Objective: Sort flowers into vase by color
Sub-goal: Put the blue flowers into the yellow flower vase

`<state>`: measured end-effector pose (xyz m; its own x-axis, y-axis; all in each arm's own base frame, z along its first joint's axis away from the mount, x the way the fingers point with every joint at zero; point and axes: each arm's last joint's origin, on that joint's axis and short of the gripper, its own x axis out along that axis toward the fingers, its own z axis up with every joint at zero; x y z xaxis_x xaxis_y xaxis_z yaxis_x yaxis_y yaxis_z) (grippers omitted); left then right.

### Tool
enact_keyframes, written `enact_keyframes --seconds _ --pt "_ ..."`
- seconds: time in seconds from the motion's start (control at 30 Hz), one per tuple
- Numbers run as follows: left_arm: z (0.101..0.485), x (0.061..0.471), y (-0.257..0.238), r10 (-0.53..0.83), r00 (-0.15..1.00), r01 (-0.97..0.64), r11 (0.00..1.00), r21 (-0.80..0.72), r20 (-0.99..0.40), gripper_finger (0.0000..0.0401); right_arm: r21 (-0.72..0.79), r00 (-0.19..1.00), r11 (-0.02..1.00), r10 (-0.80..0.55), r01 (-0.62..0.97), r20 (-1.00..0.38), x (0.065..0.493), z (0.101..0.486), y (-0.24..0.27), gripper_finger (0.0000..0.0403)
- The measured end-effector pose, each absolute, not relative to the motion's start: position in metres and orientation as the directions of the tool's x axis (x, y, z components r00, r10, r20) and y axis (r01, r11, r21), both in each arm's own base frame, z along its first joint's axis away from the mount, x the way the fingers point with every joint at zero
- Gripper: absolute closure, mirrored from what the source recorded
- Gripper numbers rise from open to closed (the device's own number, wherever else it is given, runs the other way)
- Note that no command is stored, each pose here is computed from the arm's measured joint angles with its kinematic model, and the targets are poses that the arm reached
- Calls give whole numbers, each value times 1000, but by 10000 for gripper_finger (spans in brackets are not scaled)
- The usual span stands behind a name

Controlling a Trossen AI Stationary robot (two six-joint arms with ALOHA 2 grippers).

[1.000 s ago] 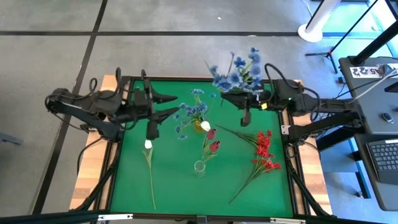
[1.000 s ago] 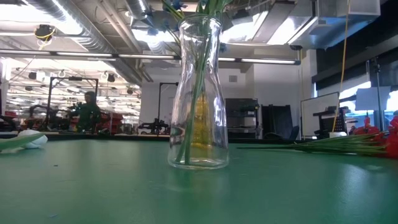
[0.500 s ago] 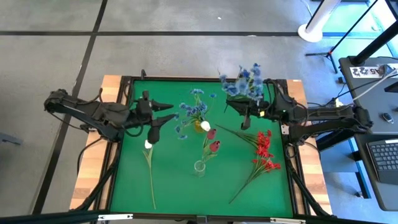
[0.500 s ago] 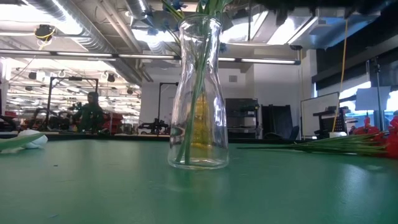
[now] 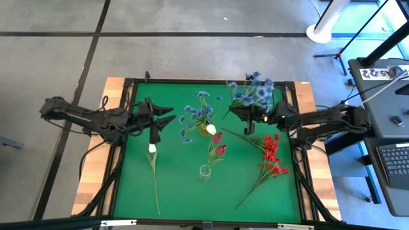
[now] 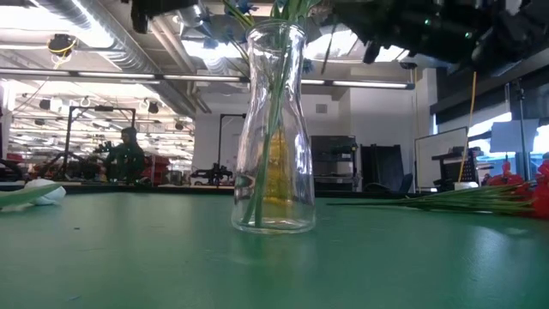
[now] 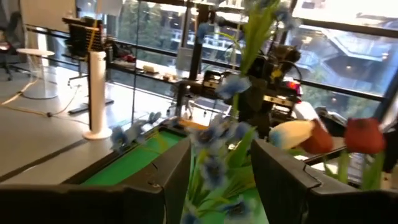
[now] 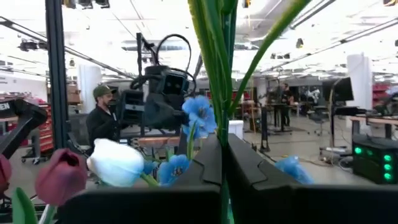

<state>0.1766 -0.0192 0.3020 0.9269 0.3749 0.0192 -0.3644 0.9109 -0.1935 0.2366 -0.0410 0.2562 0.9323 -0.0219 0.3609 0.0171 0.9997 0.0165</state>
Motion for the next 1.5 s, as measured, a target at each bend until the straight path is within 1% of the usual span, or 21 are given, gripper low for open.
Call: enact_keyframes --seconds 0.2,0.37,0.53,0.67,0.83,1.03,1.33,1.5 --pt "282 180 -14 406 914 -401 891 -214 -18 239 13 944 1000 -8 4 330 252 234 -44 402" --pt "270 180 -12 415 909 -414 879 -238 -47 239 11 934 1000 -15 11 357 260 223 -45 402" --pt "269 180 -12 413 909 -411 876 -253 -49 239 33 935 998 -69 61 347 265 213 -51 402" --pt "269 180 -13 409 911 -408 878 -252 -49 239 47 934 998 -55 41 353 278 214 -54 402" --pt "269 180 -13 409 911 -408 878 -251 -50 239 39 936 999 -3 -11 353 299 215 -56 402" --pt "266 180 -13 410 909 -417 879 -231 -80 239 55 946 998 11 -30 323 317 205 -59 403" --pt "263 179 -13 410 906 -423 880 -214 -105 239 92 967 995 17 -42 255 324 192 -60 403" --pt "263 179 -13 410 906 -424 880 -215 -105 239 89 965 995 26 -51 259 323 193 -60 403"
